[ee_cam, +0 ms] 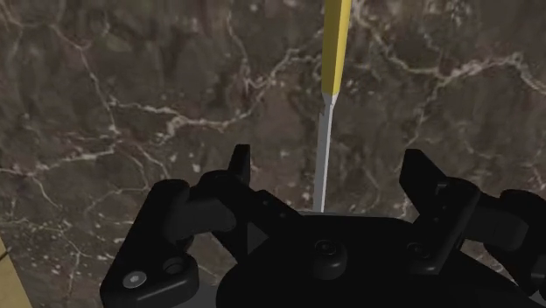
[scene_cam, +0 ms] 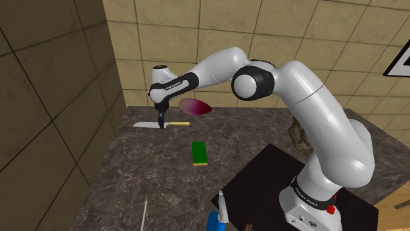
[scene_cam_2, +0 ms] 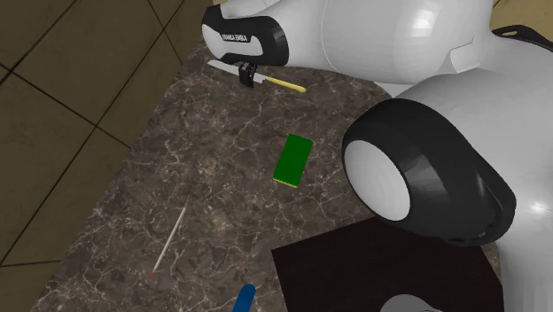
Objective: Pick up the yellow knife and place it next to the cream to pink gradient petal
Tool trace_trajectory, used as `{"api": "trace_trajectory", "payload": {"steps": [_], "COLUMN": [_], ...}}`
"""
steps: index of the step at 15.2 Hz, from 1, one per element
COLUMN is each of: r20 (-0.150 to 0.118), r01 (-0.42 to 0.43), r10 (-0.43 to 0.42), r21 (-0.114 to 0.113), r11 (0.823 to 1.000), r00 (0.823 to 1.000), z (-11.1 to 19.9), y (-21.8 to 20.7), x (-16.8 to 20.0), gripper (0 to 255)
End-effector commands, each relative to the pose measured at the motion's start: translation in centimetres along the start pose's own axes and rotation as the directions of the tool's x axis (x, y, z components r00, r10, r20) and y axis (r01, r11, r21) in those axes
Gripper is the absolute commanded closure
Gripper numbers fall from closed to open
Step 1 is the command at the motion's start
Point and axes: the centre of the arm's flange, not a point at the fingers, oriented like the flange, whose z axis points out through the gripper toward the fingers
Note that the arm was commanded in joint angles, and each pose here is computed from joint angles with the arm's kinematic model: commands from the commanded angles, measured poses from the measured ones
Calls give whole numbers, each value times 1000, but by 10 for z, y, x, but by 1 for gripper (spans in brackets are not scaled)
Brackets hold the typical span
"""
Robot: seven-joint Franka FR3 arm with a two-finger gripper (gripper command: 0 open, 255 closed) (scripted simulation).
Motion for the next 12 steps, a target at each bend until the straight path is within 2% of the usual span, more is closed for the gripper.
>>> {"api": "trace_trajectory", "payload": {"steps": [1, 5, 12], "r20": [0, 0, 0], "r01": [0, 0, 0], "r10": [0, 0, 0], "r21": [0, 0, 0], "r11": [1000, 1000, 1000], "r00": [1000, 1000, 1000], "z": [0, -50, -50], "y": [0, 0, 0], "x": [0, 0, 0], "gripper": [0, 0, 0]}}
